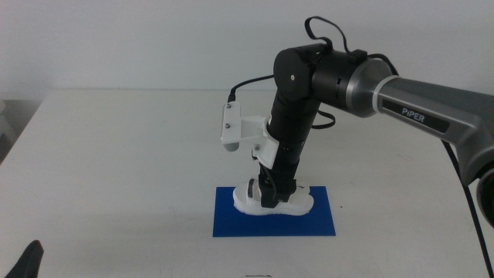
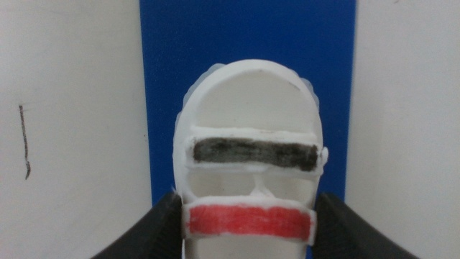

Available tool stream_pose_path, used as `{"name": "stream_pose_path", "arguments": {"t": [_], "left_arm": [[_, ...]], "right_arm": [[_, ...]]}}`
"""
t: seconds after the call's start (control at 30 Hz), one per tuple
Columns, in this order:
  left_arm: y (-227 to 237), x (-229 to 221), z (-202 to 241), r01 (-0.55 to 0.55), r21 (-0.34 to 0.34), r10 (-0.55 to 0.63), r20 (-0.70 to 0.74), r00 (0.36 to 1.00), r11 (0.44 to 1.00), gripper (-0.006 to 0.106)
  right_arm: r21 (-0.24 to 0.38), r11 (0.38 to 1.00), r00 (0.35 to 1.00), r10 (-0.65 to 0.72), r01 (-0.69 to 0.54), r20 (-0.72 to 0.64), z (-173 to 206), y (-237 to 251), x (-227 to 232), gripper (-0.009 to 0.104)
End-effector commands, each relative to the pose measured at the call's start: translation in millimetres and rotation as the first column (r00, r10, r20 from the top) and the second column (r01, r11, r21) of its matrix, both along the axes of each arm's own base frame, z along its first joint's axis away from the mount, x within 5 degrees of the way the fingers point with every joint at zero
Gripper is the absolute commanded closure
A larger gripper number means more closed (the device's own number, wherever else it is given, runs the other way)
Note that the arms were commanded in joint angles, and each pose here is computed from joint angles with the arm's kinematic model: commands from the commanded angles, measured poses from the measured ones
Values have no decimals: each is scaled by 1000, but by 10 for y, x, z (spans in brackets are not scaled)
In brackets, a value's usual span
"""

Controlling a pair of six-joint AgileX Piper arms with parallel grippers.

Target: Use one arm to grab the shoe from the table and place it on the mat.

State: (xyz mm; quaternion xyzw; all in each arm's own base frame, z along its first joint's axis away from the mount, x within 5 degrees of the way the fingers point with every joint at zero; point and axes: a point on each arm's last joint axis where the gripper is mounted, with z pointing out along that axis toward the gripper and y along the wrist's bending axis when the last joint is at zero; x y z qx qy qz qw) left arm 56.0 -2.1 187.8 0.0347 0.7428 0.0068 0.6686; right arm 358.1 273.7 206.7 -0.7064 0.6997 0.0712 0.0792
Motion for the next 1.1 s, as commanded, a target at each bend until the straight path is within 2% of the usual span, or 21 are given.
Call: {"name": "stream_pose_path", "arguments": {"t": [0.0, 0.27, 0.3, 0.33, 0.37, 0.43, 0.6, 0.7, 0.77, 0.9, 1.07], "left_arm": [[-2, -10, 97, 4, -27, -1, 104, 995, 1000, 7], [-2, -10, 97, 4, -27, -1, 104, 995, 1000, 7], [-2, -10, 97, 4, -27, -1, 104, 995, 1000, 7], [-2, -10, 97, 4, -27, -1, 104, 995, 1000, 7], [-2, -10, 97, 4, -27, -1, 104, 995, 1000, 7], [-2, -10, 97, 4, -27, -1, 104, 995, 1000, 7], [-2, -10, 97, 4, -27, -1, 104, 995, 1000, 7], [-2, -10, 97, 4, -27, -1, 104, 995, 1000, 7], [-2, -10, 97, 4, -27, -1, 104, 995, 1000, 7], [-2, -10, 97, 4, -27, -1, 104, 995, 1000, 7], [-2, -10, 97, 4, -27, -1, 104, 995, 1000, 7]], "right_arm": [[59, 998, 998, -9, 6, 59, 284, 4, -2, 96], [49, 999, 999, -12, 11, 39, 186, 20, 17, 90], [50, 999, 999, -13, 11, 41, 187, 21, 19, 82], [50, 999, 999, -13, 11, 40, 187, 20, 18, 79], [49, 999, 999, -25, 23, 35, 186, 19, 16, 63], [49, 998, 999, -38, 36, 32, 186, 19, 16, 51], [51, 998, 998, -48, 46, 29, 189, 21, 16, 26], [57, 995, 996, -88, 86, 32, 247, 10, 10, 19], [65, 989, 990, -136, 133, 47, 367, -15, -3, 18], [104, 958, 957, -278, 269, 85, 849, -121, -91, 19], [258, 868, 860, -475, 424, 184, 1705, -409, -344, 20]]}}
